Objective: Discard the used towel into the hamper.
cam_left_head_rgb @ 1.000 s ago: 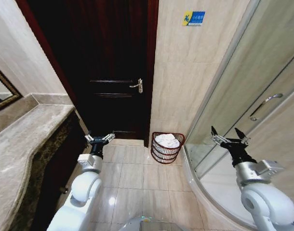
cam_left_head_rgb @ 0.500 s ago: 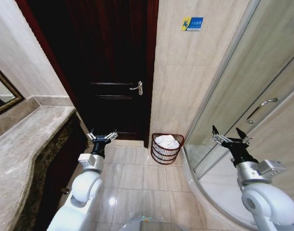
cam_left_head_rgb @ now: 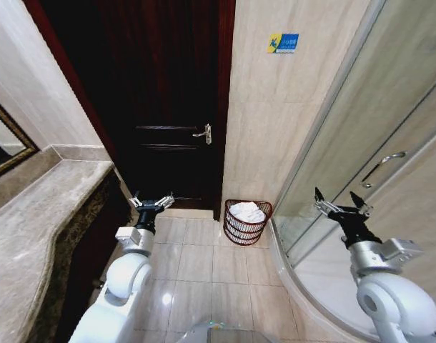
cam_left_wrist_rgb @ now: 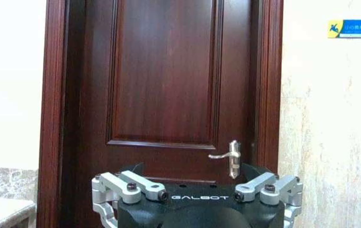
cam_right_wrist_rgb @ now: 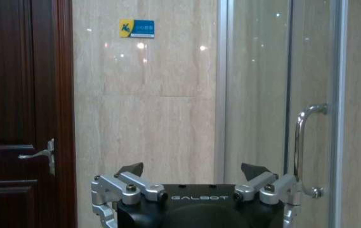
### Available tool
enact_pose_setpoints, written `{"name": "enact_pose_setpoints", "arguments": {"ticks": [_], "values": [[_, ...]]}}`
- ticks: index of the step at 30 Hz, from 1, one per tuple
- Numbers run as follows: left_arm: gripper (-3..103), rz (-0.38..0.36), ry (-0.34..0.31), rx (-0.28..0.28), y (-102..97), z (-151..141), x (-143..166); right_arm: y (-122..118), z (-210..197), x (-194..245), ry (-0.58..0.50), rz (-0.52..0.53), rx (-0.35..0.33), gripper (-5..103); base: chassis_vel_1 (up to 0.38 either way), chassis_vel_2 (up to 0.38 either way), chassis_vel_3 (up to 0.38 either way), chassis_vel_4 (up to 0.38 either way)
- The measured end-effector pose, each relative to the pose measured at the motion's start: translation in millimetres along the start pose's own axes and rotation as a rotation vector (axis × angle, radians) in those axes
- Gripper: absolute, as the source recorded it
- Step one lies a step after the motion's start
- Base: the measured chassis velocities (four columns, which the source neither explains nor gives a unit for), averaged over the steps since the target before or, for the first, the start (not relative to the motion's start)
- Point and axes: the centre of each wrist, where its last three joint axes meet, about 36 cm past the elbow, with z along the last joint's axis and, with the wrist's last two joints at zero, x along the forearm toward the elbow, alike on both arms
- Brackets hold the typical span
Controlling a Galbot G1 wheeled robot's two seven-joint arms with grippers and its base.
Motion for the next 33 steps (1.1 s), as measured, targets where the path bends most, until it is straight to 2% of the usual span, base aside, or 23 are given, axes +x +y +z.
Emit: {"name": "enact_pose_setpoints", "arguments": {"ticks": [15, 23, 33], "values": [[100, 0.002, -0.012, 0.001, 3.6, -3.2, 3.8, 8.1, -0.5, 5.4, 0.006, -0.012, -0.007, 100, 0.000, 0.000, 0.000, 0.000], [100, 0.010, -0.028, 0.020, -3.9, -4.4, 5.7, 4.9, -1.9, 6.0, 0.006, 0.000, -0.003, 100, 0.000, 0.000, 0.000, 0.000], [100, -0.013, -0.030, 0.007, -6.6, -6.5, 12.3, 4.3, -6.7, 11.5, 0.029, -0.006, -0.003, 100, 0.000, 0.000, 0.000, 0.000]]}}
